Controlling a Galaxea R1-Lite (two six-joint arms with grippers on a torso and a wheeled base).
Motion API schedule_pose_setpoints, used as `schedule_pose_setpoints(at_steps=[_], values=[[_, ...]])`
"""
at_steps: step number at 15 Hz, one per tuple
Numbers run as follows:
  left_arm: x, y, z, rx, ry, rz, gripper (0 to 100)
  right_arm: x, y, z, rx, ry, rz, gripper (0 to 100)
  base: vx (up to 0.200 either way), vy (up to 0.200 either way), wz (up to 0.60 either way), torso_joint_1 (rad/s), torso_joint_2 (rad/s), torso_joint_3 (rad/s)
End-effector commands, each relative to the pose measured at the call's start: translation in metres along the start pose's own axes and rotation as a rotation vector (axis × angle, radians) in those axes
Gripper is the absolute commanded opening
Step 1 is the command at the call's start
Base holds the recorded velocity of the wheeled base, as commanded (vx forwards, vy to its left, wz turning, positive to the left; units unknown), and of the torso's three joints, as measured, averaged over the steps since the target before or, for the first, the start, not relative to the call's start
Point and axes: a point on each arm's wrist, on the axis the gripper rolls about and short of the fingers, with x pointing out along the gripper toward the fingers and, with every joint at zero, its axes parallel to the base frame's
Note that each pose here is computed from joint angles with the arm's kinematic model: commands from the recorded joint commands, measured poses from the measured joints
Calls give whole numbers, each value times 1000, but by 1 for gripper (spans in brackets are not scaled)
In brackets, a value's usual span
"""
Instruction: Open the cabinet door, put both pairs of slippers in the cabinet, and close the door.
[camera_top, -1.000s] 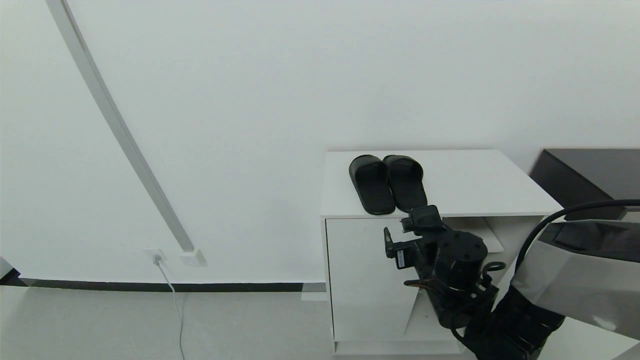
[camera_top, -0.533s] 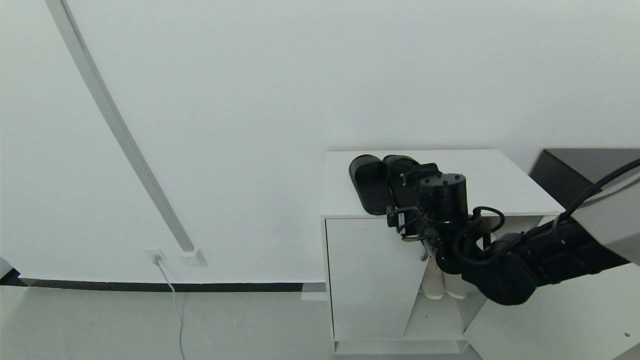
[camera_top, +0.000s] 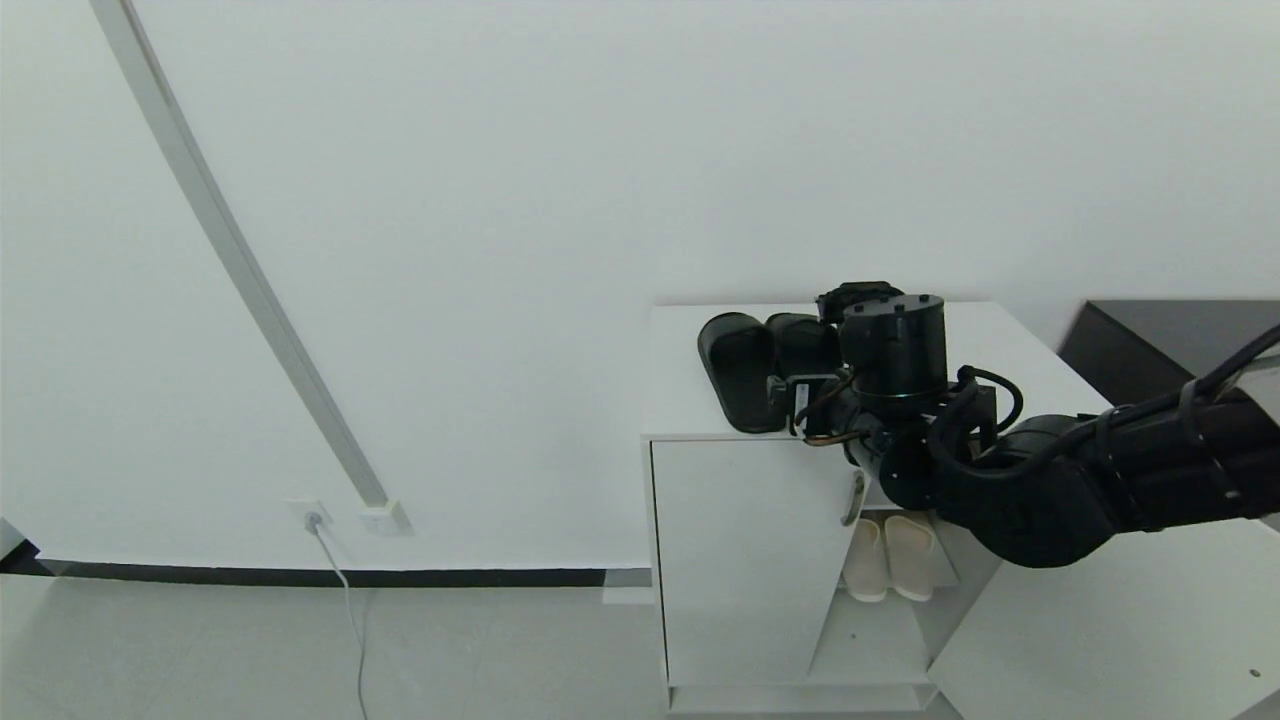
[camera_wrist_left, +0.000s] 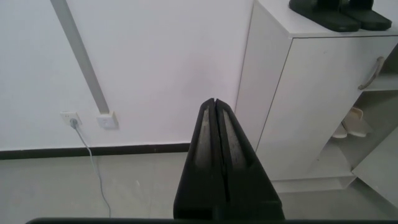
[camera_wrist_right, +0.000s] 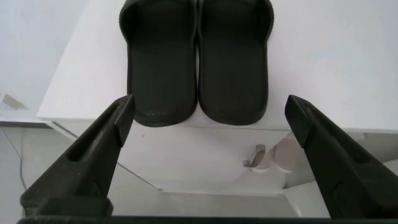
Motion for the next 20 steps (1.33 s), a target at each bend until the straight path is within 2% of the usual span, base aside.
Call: schedule_pose_setpoints(at_steps=[1,4,7,12,20], values=[[0,0,0,0,2,0,0,2,1,-6,-9,12,-1,100,200,0,0,-12,-12,7],[0,0,0,0,2,0,0,3,2,-15,-5,39,13,100,200,0,0,10,2,2],[0,0,0,0,2,1,0,13,7,-37,-3,75,11,100,200,0,0,6,6,2],[0,0,0,-1,2,1,0,37,17,-53,-4,57,20,100,0,0,0,0,0,0],[0,0,0,-3,2,1,0,88,16,-55,-28,-28,-10,100,0,0,0,0,0,0]])
